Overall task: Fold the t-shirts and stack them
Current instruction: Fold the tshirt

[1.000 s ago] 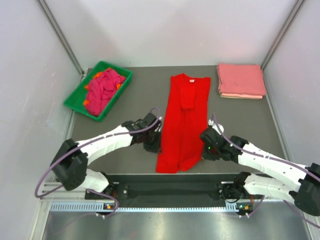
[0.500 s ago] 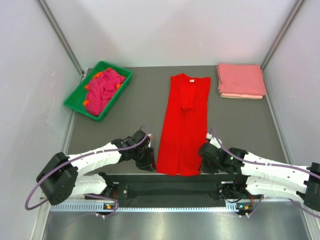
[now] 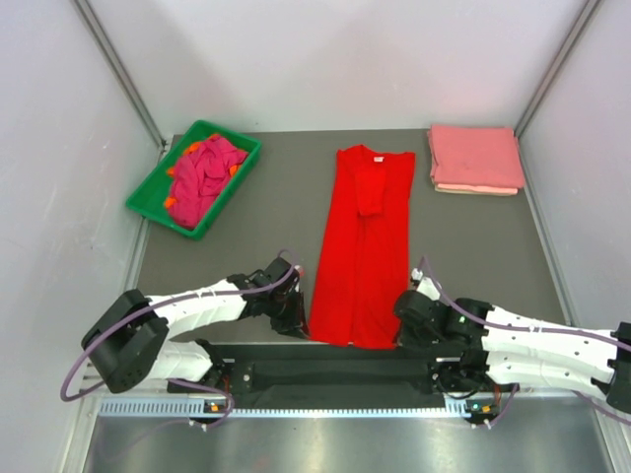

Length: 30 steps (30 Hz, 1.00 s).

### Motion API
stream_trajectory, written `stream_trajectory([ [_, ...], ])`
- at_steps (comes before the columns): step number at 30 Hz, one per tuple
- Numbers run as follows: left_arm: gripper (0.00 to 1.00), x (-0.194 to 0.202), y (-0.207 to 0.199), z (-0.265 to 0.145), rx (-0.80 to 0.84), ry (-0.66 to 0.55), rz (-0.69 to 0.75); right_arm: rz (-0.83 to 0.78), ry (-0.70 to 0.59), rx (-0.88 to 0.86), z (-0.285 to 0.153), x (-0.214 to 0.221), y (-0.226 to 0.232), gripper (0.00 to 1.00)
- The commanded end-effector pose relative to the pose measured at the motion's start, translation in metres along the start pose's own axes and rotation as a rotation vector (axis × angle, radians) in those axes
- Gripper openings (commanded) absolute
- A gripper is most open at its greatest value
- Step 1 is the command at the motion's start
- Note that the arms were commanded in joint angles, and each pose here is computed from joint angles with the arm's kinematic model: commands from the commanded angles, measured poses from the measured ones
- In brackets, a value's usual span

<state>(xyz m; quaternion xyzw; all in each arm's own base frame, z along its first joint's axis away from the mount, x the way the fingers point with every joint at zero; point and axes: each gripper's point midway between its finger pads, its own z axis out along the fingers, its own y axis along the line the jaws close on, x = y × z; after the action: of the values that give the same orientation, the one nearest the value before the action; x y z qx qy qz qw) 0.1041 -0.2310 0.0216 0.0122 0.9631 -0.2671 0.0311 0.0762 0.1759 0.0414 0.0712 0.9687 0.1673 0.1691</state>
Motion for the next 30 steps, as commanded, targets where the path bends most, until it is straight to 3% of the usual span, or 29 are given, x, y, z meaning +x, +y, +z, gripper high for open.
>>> stream_trajectory([
  [1, 0.22, -0.001, -0.003, 0.004, 0.02, -0.005, -0.014, 0.007, -0.02, 0.007, -0.002, -0.001, -0.004, 0.0],
  [6, 0.0, -0.002, -0.008, 0.007, 0.036, 0.004, -0.019, 0.015, -0.022, 0.009, -0.001, 0.0, -0.008, 0.0],
  [21, 0.0, -0.026, -0.038, -0.014, 0.047, -0.043, 0.018, 0.002, -0.097, 0.045, -0.016, -0.019, -0.008, 0.0],
  [30, 0.0, -0.075, -0.07, -0.025, -0.001, -0.112, 0.086, -0.081, -0.245, 0.157, -0.031, -0.083, -0.004, 0.0],
])
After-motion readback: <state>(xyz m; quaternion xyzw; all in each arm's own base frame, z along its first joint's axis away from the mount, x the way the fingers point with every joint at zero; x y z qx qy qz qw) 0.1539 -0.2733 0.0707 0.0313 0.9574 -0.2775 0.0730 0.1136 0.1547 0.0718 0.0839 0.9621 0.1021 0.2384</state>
